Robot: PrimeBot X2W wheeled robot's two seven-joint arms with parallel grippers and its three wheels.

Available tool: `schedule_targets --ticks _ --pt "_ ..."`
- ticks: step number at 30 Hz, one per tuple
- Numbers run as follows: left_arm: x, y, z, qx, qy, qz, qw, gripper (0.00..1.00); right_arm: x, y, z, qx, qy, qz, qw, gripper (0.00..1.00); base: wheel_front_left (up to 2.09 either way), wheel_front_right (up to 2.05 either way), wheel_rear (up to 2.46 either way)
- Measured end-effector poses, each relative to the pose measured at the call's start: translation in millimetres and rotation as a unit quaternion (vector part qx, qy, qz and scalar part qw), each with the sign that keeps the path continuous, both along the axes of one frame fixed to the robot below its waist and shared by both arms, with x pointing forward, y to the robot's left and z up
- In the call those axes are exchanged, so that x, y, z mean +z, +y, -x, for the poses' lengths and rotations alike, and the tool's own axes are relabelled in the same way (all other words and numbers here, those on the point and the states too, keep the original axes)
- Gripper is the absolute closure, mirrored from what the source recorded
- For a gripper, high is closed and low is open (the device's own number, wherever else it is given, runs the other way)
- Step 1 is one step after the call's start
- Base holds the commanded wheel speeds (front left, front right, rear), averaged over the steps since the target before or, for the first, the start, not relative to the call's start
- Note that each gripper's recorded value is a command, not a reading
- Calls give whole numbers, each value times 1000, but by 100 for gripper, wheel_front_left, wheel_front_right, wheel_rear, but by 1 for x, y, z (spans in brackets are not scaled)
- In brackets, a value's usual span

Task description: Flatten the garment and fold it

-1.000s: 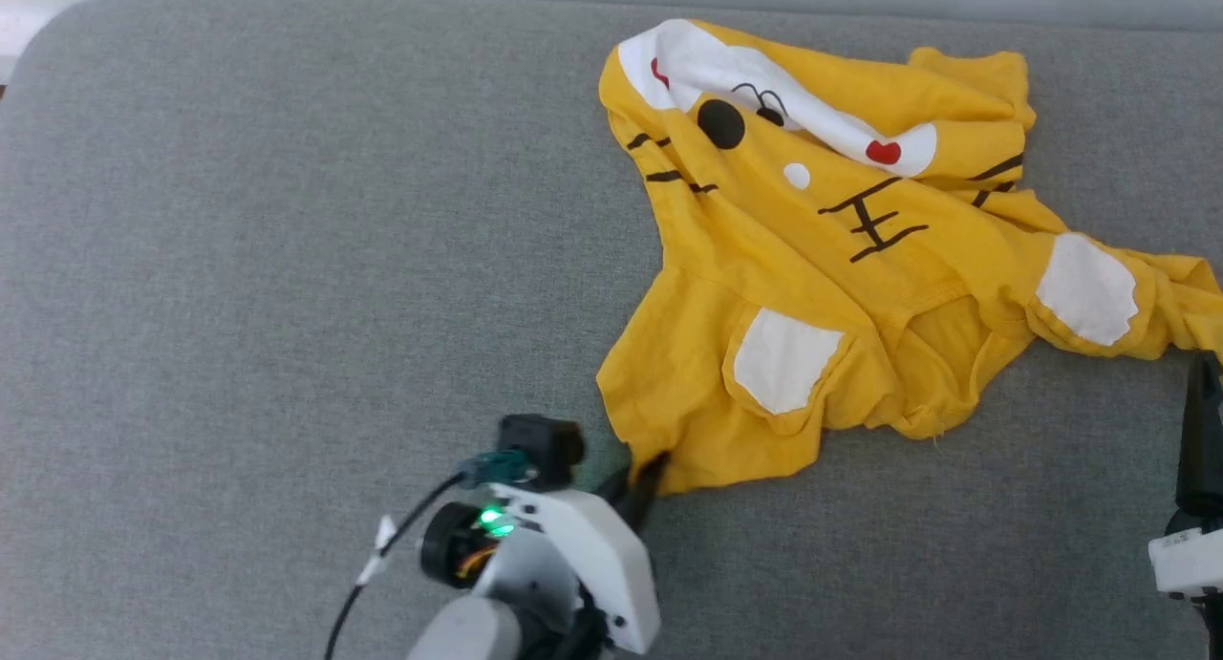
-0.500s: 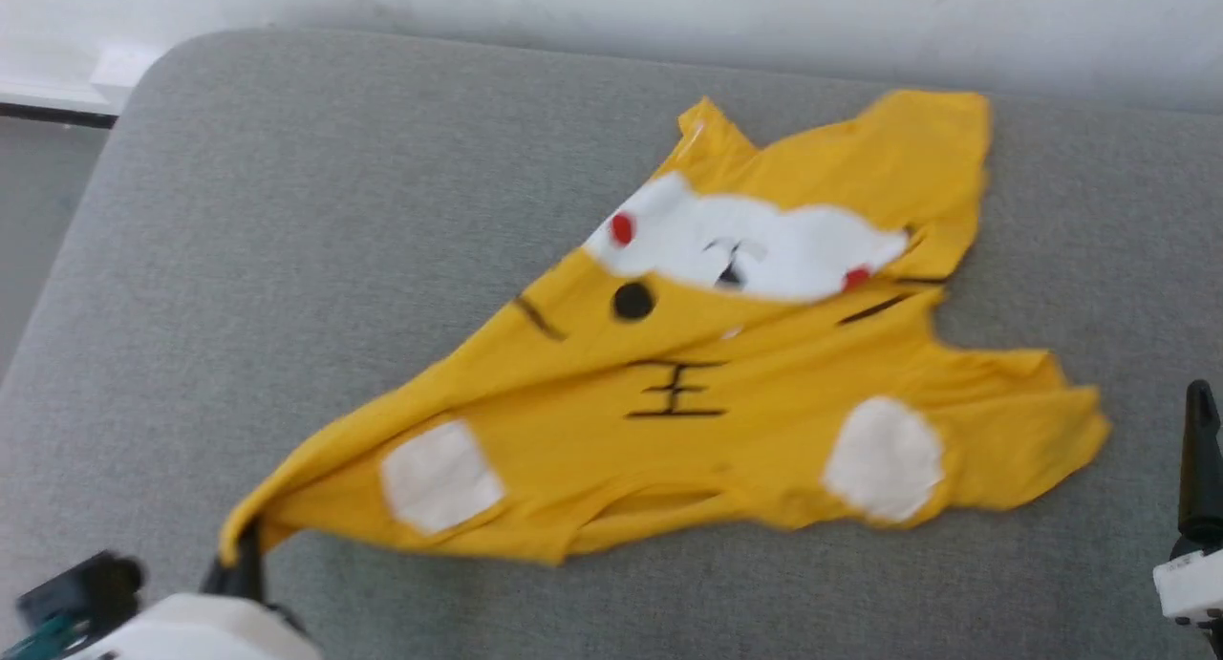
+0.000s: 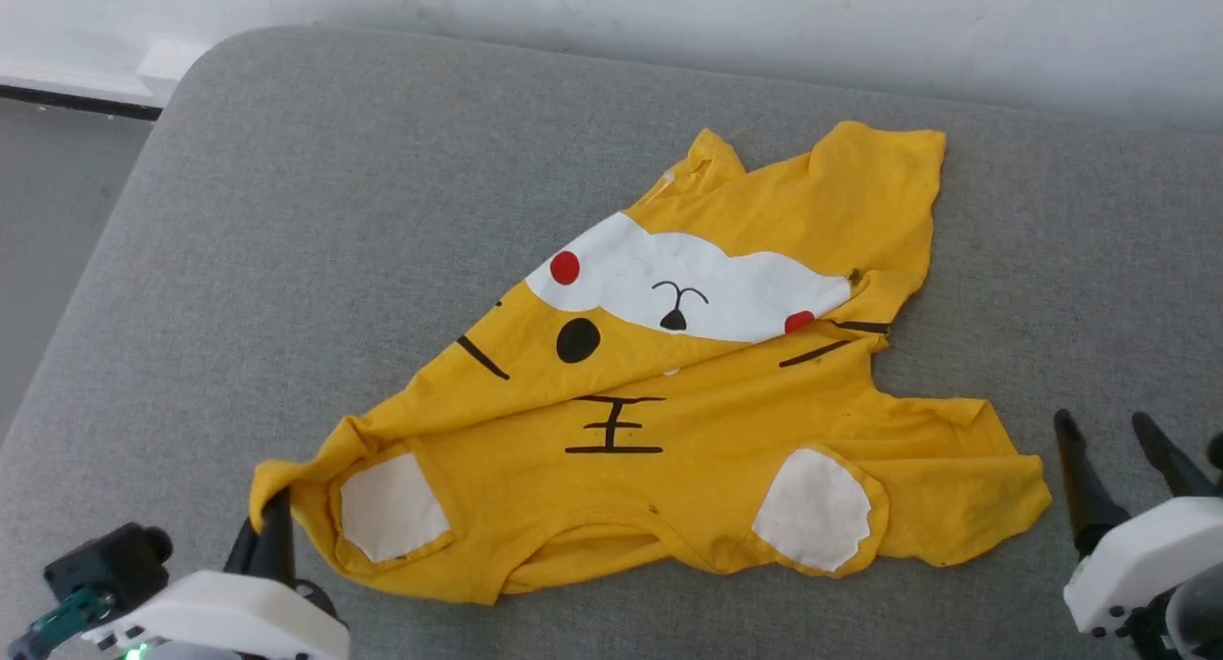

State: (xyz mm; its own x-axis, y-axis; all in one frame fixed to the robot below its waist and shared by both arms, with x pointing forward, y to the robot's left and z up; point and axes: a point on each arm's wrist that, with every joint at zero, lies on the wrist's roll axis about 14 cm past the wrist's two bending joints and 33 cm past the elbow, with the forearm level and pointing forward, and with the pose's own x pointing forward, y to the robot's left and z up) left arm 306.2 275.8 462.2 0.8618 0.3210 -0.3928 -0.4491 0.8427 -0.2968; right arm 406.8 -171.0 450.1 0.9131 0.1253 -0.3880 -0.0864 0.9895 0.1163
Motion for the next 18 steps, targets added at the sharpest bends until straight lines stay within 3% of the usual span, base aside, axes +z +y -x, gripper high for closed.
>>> schedule_targets --ticks 4,13,18 --pt "-4 -11 -10 -18 1 8 1000 100 -13 6 5 21 57 31 998 0 0 0 0" --pt "-17 -16 -16 -24 15 14 1000 100 -62 9 20 83 174 78 978 0 0 0 0" --pt "-20 -18 -18 -25 17 18 999 100 -75 27 23 115 209 54 970 0 0 0 0"
